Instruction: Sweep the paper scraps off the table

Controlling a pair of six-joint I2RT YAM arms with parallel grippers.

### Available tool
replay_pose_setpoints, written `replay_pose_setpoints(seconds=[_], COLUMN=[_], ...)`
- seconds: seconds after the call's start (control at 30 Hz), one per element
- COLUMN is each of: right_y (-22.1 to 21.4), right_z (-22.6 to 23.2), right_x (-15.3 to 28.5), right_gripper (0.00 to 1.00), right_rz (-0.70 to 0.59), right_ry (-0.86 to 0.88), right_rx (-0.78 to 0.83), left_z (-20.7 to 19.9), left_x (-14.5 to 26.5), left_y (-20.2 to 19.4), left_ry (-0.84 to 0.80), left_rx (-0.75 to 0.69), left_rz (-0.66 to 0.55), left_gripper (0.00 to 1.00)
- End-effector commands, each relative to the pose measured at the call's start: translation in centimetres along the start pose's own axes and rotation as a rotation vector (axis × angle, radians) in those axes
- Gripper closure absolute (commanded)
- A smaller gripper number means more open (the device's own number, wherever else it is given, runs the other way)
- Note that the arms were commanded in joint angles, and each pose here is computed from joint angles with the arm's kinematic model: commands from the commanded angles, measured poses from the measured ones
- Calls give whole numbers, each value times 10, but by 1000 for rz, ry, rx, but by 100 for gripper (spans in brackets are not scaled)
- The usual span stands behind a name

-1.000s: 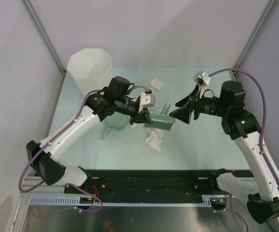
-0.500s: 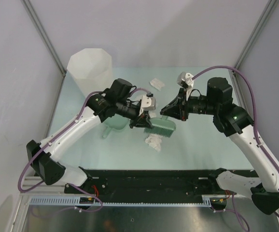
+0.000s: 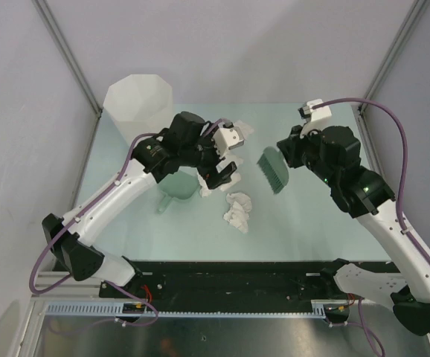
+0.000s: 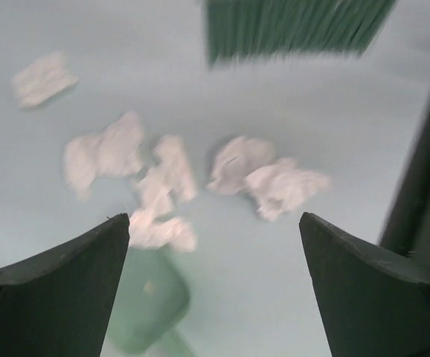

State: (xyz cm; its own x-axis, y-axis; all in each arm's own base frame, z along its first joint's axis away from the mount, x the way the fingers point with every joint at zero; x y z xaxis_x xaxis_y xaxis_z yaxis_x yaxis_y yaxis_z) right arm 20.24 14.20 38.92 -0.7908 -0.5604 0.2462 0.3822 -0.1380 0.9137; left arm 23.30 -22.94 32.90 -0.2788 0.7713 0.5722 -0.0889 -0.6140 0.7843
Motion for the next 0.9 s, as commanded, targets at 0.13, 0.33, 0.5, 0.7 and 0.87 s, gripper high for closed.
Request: replay_pose_setpoints(seconds=[0.13,0.33,0.5,0.7,0.87], right_y=[-9,-24,-32,-39,-43], right_z=[-38,-39,-41,-43,-41], right_x=[-9,-21,-28,-32,-35], right_gripper=[100,100,100,100,100], right_rz=[-262,-233,-203,-184,-167], right_ry=[-467,-431,-429,-427,-398], right_rx=[-96,-90,-88,-84,-87], left_z=[4,17,0,-10,9], left_x=[0,14,17,18,16], left_y=[-91,-162,-199,-232,-255], left_ry=[299,325,262,218,273], left_rx=[23,185,245,318,387], left_rz=[448,564,583,592,651], left_gripper=[0,0,0,1,9])
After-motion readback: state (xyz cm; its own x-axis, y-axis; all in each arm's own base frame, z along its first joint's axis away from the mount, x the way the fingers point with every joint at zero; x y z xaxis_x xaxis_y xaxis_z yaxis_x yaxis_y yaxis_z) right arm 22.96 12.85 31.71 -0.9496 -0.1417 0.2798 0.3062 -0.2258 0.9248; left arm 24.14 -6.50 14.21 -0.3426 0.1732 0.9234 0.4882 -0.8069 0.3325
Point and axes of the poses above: each gripper's point midway between its finger pads, its own x axis back along the fingers, its own z axis along the line the jaws close on, y = z × x, the point moved 9 cm from there along x, back along the fingers, and after that the axes turned 12 degrees about -x, right-handed, at the moved point
